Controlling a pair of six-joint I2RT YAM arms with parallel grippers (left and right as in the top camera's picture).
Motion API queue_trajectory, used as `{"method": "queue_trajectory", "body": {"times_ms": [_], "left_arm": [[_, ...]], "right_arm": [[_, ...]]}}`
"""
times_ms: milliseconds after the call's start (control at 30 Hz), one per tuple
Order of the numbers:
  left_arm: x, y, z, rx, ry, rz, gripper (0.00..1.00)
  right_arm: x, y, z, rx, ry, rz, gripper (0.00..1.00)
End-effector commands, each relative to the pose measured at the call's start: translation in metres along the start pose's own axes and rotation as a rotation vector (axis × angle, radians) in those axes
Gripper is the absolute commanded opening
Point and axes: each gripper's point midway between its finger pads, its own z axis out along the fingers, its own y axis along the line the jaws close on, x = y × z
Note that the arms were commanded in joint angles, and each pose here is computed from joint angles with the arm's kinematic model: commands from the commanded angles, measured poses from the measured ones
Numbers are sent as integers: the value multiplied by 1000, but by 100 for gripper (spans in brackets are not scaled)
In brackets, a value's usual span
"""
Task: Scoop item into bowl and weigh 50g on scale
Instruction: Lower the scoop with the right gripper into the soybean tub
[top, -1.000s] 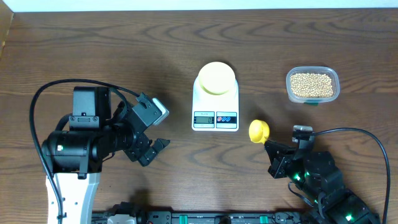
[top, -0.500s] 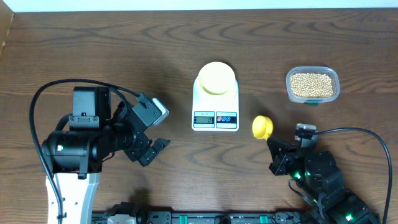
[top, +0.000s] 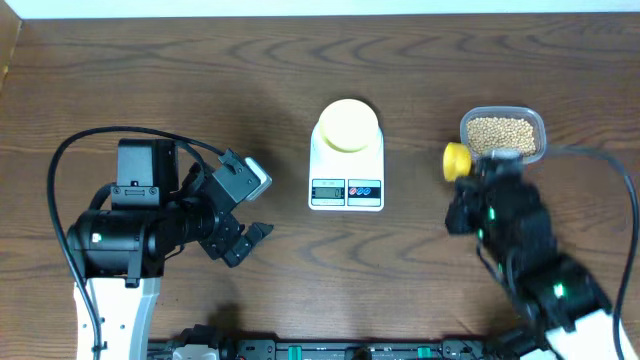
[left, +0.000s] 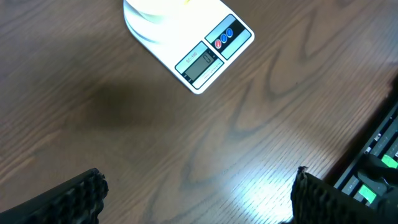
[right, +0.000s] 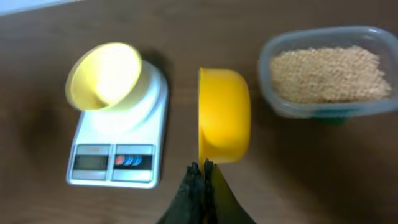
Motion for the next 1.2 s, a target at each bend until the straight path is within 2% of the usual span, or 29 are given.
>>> {"method": "queue_trajectory", "body": {"times_ms": [0,267,433,667,900,1167], "left_arm": [[-1,-1,-1,7,-10,17,96],[-1,-1,-1,6,-10,17,96],[-1,-1,-1,7,-10,17,96],[-1,-1,-1,7,-10,17,96],[-1,-1,-1,7,-10,17,96],[-1,-1,-1,7,-10,17,96]], "right_arm": [[-48,-7,1,68,-10,16,1],[-94,-48,3,231,179,-73,1],[-110,-72,19,282,207,-168,1],[-78,-103,54,440,380,-218,1],[-76,-114,82,499,387,-232,1],[-55,-127,97,544,473,-264,1]]}}
